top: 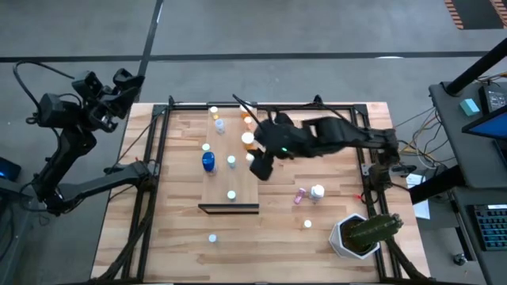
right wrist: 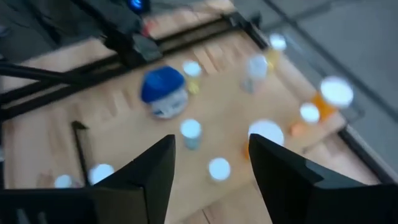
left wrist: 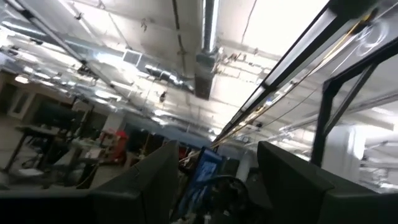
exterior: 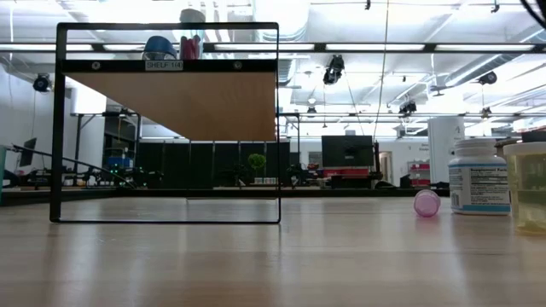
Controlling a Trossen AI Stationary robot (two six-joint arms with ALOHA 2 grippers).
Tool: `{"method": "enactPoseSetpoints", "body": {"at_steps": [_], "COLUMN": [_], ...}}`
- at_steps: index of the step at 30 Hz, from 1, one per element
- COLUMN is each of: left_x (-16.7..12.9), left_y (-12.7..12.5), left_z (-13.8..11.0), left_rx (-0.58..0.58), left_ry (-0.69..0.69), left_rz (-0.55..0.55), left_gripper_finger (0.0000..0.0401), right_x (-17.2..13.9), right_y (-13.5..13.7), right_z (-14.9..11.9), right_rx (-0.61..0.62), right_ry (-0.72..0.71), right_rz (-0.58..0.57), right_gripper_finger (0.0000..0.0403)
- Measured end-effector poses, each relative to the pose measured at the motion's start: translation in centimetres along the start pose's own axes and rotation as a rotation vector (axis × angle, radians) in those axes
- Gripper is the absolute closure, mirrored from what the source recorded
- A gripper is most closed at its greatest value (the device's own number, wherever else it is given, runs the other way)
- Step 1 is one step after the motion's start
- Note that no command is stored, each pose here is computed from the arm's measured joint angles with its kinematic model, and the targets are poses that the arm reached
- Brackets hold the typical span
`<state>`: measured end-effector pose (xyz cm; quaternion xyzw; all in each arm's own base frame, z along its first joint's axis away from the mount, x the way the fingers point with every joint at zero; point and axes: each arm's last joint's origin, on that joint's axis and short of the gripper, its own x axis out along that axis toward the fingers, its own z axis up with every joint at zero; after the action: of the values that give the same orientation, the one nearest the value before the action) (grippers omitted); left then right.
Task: Pick and place medicine bottles onto shelf by color
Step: Put the blue pill bottle on the shelf
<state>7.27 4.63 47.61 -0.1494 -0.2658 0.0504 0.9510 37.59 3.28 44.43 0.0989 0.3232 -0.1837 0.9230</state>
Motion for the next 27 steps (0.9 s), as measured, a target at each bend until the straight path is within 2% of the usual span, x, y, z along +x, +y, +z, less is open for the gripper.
{"method": "enactPoseSetpoints", "body": {"at_steps": [4, 11, 13, 18, 22, 27], "left_x": [0.9, 3.3, 4.1, 7.2, 10.3, 14.9], "left_y": [-0.4, -1.2, -1.2, -0.8, -1.4, -3.1], "left_z": [1.0, 2.7, 2.8, 3.1, 2.8, 0.5], "left_rx": [-0.013, -0.062, -0.076, -0.115, -0.165, -0.290], "left_ry": [-0.072, -0.198, -0.221, -0.271, -0.266, -0.210], "left_rz": [-0.071, -0.250, -0.271, -0.222, -0.304, -0.394], "left_gripper_finger": [0.0198, 0.0198, 0.0198, 0.0198, 0.0198, 0.0198], "right_x": [-2.0, -3.3, -3.8, -5.2, -6.6, -7.6], "right_y": [1.4, 2.4, 1.8, -0.6, -2.3, -4.0], "right_z": [-0.2, -3.4, -4.3, -7.0, -8.8, -10.8], "right_rx": [-0.091, -0.231, -0.239, -0.232, -0.192, -0.182], "right_ry": [-0.068, -0.090, -0.108, -0.144, -0.195, -0.232], "right_rz": [0.050, 0.003, 0.017, 0.069, 0.090, 0.103], "right_gripper_finger": [0.0217, 0.0226, 0.0227, 0.0227, 0.0227, 0.0227]}}
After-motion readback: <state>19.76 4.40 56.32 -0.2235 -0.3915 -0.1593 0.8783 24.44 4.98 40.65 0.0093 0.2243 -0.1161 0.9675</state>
